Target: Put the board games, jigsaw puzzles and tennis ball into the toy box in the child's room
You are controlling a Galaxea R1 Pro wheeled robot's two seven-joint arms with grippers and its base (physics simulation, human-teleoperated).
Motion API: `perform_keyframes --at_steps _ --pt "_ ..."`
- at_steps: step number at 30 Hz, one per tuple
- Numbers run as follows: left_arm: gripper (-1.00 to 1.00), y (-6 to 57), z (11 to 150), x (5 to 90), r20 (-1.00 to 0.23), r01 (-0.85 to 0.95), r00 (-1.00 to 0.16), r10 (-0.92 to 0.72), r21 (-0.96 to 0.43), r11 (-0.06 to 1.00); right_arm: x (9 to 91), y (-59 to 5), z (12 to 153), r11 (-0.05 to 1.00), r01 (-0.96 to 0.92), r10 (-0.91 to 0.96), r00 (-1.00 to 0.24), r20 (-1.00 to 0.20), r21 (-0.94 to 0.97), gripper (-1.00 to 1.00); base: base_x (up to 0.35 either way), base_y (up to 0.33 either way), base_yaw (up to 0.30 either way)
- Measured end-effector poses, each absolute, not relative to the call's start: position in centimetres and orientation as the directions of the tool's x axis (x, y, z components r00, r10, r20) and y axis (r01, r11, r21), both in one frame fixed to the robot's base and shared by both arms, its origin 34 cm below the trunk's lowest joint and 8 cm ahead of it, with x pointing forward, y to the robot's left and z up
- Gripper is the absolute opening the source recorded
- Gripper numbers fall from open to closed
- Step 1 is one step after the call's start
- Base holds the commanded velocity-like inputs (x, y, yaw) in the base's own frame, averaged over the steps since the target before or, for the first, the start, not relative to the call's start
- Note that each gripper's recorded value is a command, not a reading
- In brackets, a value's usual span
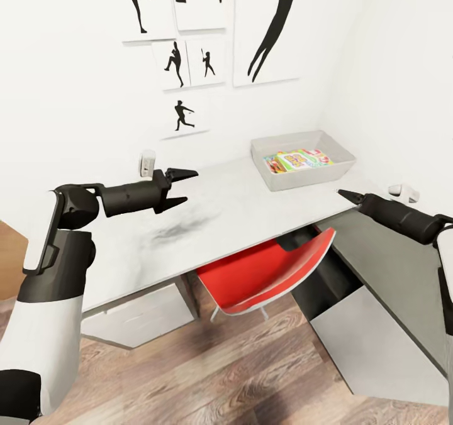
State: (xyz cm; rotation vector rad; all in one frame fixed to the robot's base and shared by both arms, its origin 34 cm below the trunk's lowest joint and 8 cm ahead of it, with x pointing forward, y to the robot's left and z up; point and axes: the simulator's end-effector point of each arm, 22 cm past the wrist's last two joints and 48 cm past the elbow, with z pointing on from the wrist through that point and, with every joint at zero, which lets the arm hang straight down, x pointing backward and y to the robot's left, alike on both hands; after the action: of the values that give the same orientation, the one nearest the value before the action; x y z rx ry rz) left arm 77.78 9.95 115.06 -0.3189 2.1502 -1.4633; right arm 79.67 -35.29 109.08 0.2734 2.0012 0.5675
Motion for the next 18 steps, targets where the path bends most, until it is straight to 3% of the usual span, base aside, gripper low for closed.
perform_keyframes --at_steps 11,18 --pt "1.0 9.8 116.2 77.4 -0.297 0.109 -0.836 -0.462 -0.914 0.391 79.0 -36.7 110.3 0.871 -0.043 0.418 -0.459 -0.784 0.49 1.0 -0.241 0.073 0.0" --pt "1.0 9.8 116.9 77.2 -0.306 0.117 -0.832 -0.463 -0.913 0.392 78.4 -37.4 110.6 0.874 -0.037 0.419 -0.453 -0.787 0.485 1.0 -0.078 0.02 0.0"
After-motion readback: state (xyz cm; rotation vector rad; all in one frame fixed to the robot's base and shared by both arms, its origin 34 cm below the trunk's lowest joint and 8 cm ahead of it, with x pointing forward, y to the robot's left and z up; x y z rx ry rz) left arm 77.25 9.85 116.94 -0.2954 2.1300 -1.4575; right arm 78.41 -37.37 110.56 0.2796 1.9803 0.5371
